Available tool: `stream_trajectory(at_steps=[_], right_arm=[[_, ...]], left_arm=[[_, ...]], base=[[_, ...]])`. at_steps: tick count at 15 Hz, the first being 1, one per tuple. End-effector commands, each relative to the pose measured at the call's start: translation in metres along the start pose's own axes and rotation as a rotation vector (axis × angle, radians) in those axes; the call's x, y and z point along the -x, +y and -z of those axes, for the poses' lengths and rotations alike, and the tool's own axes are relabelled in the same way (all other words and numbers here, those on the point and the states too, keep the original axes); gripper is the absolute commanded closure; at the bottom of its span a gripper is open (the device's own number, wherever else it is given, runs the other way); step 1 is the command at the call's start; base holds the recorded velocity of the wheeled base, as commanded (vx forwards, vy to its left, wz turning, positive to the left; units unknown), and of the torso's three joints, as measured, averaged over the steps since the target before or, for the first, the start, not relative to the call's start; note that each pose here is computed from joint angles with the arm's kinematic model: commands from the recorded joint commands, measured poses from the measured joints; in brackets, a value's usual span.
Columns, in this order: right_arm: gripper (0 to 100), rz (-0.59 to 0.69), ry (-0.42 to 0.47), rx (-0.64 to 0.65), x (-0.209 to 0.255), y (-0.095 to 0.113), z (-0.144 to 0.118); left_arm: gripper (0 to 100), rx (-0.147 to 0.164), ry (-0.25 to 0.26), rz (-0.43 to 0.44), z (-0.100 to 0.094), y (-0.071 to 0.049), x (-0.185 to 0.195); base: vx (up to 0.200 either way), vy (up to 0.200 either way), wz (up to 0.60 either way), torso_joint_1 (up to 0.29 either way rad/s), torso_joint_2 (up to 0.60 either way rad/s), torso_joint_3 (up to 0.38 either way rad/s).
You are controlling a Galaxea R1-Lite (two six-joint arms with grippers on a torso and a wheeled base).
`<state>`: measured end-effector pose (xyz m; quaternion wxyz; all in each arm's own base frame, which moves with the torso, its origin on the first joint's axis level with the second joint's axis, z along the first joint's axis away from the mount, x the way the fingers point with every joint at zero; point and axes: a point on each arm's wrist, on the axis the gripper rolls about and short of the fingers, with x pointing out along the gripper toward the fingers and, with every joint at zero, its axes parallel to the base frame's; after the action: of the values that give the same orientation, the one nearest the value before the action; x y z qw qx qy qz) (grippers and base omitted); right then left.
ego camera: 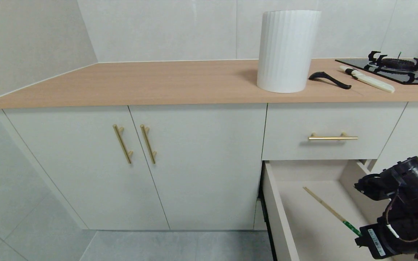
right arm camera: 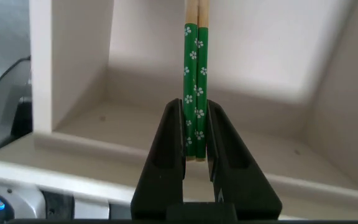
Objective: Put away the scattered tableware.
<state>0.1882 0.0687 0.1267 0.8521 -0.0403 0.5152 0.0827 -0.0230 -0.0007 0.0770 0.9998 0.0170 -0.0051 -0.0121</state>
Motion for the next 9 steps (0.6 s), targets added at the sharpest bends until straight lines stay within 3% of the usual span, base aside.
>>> stream_trajectory(at_steps=[1, 4, 7, 9], right_arm=[[100, 0.002, 0.013, 0.0, -0.01, 0.001, -0.004], [100, 0.003, 0.019, 0.003, -0.043, 0.006, -0.017], [100, -0.002, -0.035, -0.005, -0.096, 0.013, -0.042], [100, 0.006, 0.012, -0.001, -0.118, 0.014, -0.042]], left_arm=[[0, -0.001, 0.001, 0.0, 0.0, 0.0, 0.0], [0, 0.0, -0.001, 0.0, 0.0, 0.0, 0.0], [0, 0.0, -0.001, 0.0, 0.0, 0.0, 0.0], [0, 0.0, -0.001, 0.0, 0.0, 0.0, 0.0]], base=[[0.0, 0.0, 0.0, -0.012, 0.09, 0.08], [0.0, 0.0, 0.0, 0.001, 0.02, 0.015], [0.0, 0.0, 0.0, 0.0, 0.0, 0.0], [0.0, 0.0, 0.0, 0.0, 0.0, 0.0]])
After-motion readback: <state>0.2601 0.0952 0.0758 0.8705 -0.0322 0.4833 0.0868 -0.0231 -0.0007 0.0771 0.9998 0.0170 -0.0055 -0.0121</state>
